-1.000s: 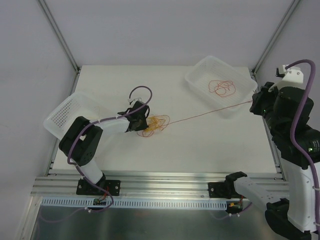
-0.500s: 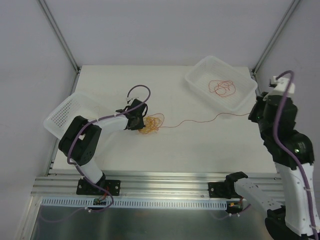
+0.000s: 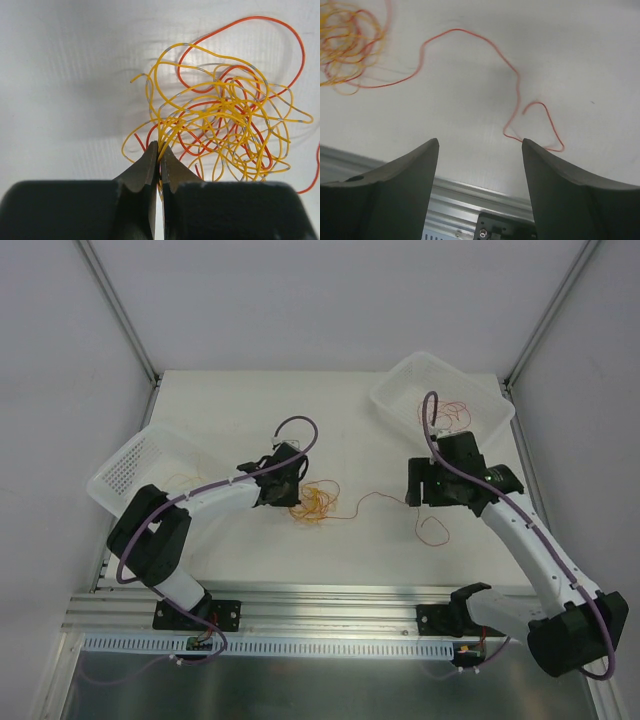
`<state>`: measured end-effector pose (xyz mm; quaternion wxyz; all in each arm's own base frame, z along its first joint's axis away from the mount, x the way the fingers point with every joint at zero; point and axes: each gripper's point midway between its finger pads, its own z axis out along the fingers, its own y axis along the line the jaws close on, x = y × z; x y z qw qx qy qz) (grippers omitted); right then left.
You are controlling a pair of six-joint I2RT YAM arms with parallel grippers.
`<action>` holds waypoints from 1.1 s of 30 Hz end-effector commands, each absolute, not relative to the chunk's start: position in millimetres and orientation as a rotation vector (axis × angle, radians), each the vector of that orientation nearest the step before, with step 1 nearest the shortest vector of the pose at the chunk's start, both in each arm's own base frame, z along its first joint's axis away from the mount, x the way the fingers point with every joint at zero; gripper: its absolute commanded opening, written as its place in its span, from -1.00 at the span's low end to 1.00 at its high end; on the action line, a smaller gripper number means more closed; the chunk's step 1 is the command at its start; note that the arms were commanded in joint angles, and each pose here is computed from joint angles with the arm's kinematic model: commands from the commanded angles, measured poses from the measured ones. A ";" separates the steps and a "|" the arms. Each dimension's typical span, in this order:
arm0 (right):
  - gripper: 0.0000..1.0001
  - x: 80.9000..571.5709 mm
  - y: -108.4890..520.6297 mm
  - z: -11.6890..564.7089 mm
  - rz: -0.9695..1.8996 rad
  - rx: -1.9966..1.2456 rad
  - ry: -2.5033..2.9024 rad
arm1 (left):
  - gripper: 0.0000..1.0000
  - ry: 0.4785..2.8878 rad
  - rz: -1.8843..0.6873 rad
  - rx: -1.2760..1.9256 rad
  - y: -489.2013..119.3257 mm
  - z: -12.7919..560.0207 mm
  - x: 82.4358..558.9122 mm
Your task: Untangle the cables
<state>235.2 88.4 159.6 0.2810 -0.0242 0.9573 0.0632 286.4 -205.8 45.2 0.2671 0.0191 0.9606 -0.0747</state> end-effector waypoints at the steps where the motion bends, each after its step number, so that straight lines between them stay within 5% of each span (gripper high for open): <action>1: 0.43 241.2 164.4 178.2 0.540 -0.497 2.414 | -1.00 2.547 -0.245 0.112 -220.0 70.8 291.7; 8: 0.44 215.8 240.4 145.7 0.800 -1.006 2.410 | -1.00 2.546 -0.291 0.160 -233.1 77.6 290.5; 25: 0.35 227.9 293.5 57.4 0.948 -1.106 2.449 | -1.00 2.567 -0.348 0.158 -243.4 77.2 284.2; 28: 0.21 218.3 291.4 52.2 0.981 -1.099 2.459 | -1.00 2.573 -0.355 0.120 -242.0 76.9 285.9; 33: -0.65 209.5 277.7 56.9 0.932 -1.085 2.472 | -1.00 2.580 -0.347 0.053 -231.4 74.9 292.7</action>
